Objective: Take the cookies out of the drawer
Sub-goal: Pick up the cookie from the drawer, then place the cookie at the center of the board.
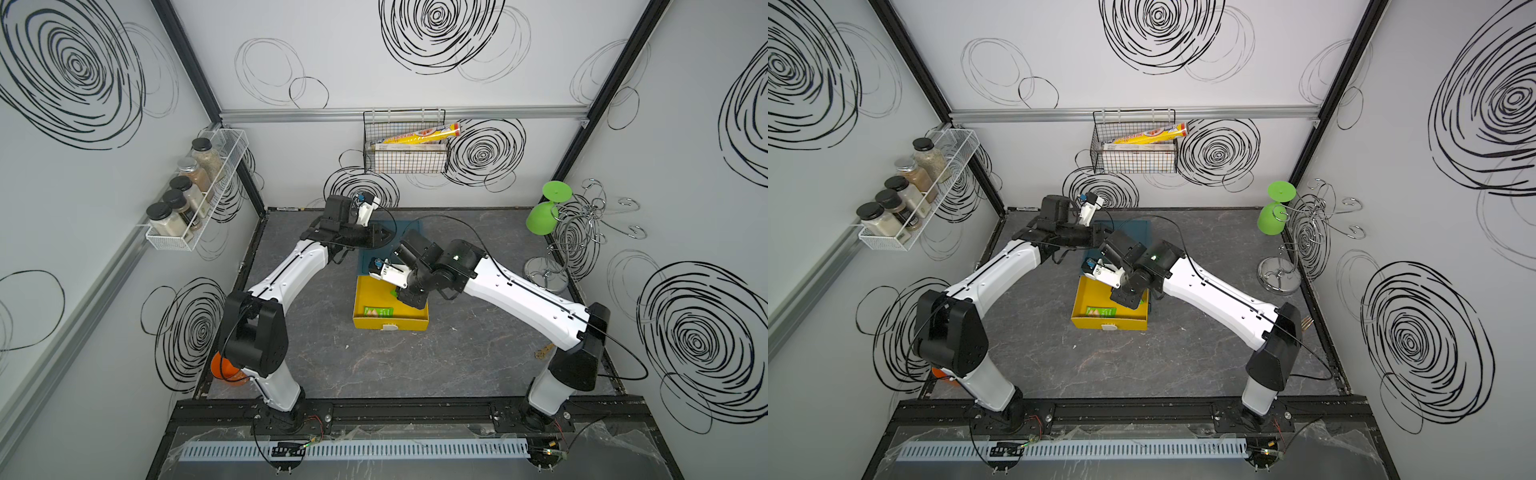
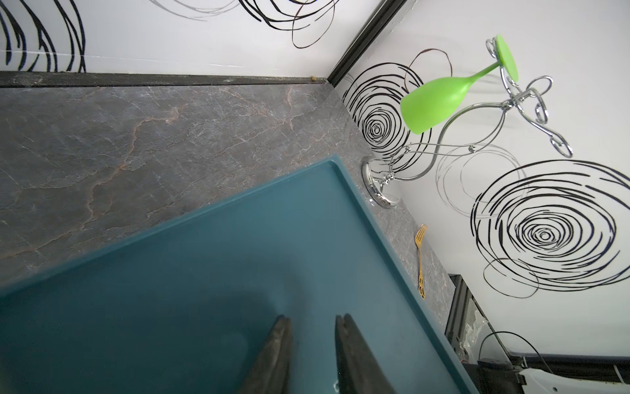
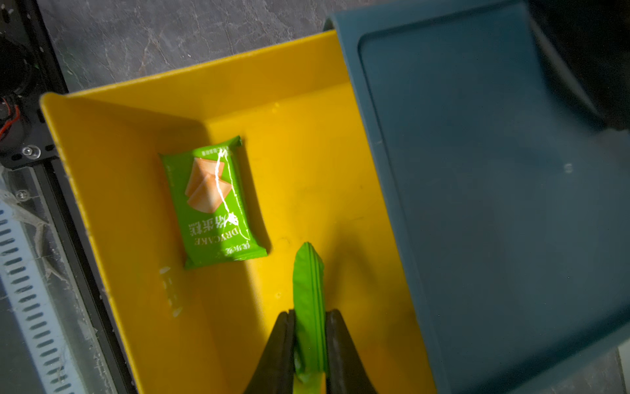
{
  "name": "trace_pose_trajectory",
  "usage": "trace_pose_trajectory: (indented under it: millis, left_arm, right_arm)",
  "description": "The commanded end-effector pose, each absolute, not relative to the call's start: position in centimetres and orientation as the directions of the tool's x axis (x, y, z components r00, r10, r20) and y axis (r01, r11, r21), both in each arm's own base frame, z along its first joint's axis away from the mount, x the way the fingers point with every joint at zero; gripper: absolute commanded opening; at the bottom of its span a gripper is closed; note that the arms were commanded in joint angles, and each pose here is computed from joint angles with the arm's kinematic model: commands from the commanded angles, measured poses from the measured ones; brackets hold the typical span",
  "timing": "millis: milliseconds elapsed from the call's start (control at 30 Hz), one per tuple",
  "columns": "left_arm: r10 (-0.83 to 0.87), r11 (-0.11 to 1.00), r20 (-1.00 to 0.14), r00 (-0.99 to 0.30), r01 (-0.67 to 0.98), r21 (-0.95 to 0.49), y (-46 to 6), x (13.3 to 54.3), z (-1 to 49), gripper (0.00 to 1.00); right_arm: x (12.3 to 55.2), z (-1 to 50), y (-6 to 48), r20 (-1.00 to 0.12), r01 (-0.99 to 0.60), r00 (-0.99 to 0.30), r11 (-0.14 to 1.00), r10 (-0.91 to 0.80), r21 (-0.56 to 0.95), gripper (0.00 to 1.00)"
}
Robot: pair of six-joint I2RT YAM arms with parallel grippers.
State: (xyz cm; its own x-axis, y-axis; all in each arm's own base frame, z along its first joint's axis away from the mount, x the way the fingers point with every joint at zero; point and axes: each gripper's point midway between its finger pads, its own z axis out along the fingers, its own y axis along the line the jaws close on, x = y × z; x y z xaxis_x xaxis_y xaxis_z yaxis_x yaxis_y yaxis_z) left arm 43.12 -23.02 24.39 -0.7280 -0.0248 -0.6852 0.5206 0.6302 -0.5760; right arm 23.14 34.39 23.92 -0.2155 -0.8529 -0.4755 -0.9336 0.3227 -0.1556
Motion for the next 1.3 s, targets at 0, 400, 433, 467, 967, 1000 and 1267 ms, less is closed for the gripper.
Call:
trace_pose_trajectory:
  millis: [0, 400, 433, 467, 967, 1000, 1267]
  left_arm:
    - [-0.011, 0.676, -0.641, -0.767, 0.466, -0.570, -22.0, 43.5, 22.0, 0.30]
    - [-0.010, 0.681, -0.638, -0.770, 0.461, -0.568, -22.0, 43.9, 21.7, 0.30]
    - [-0.008, 0.682, -0.639, -0.769, 0.463, -0.566, -22.0, 43.9, 21.7, 0.30]
    - [-0.006, 0.684, -0.638, -0.770, 0.462, -0.564, -21.9, 43.8, 21.7, 0.30]
    - [0.004, 0.693, -0.635, -0.773, 0.460, -0.556, -21.8, 43.7, 21.3, 0.30]
    - [0.005, 0.693, -0.635, -0.773, 0.460, -0.555, -21.7, 43.7, 21.2, 0.30]
    - [0.010, 0.697, -0.633, -0.774, 0.459, -0.550, -21.7, 43.7, 21.0, 0.30]
  right_arm:
    - [22.8, 27.9, 34.9, -0.603, -0.926, -0.178, 0.339, -0.778, -0.164, 0.01]
    - [20.3, 37.8, 30.9, -0.854, -0.885, -0.122, 0.445, -0.505, -0.136, 0.00]
    - [20.4, 38.4, 30.2, -0.869, -0.874, -0.126, 0.468, -0.478, -0.131, 0.00]
    - [20.6, 38.4, 29.2, -0.879, -0.857, -0.139, 0.500, -0.456, -0.123, 0.00]
    - [30.8, 30.5, 17.7, -0.846, -0.596, -0.526, 0.749, -0.092, 0.289, 0.00]
    - [31.2, 29.6, 17.7, -0.835, -0.590, -0.544, 0.745, -0.082, 0.312, 0.00]
    - [31.7, 23.2, 17.7, -0.739, -0.577, -0.674, 0.616, 0.013, 0.536, 0.00]
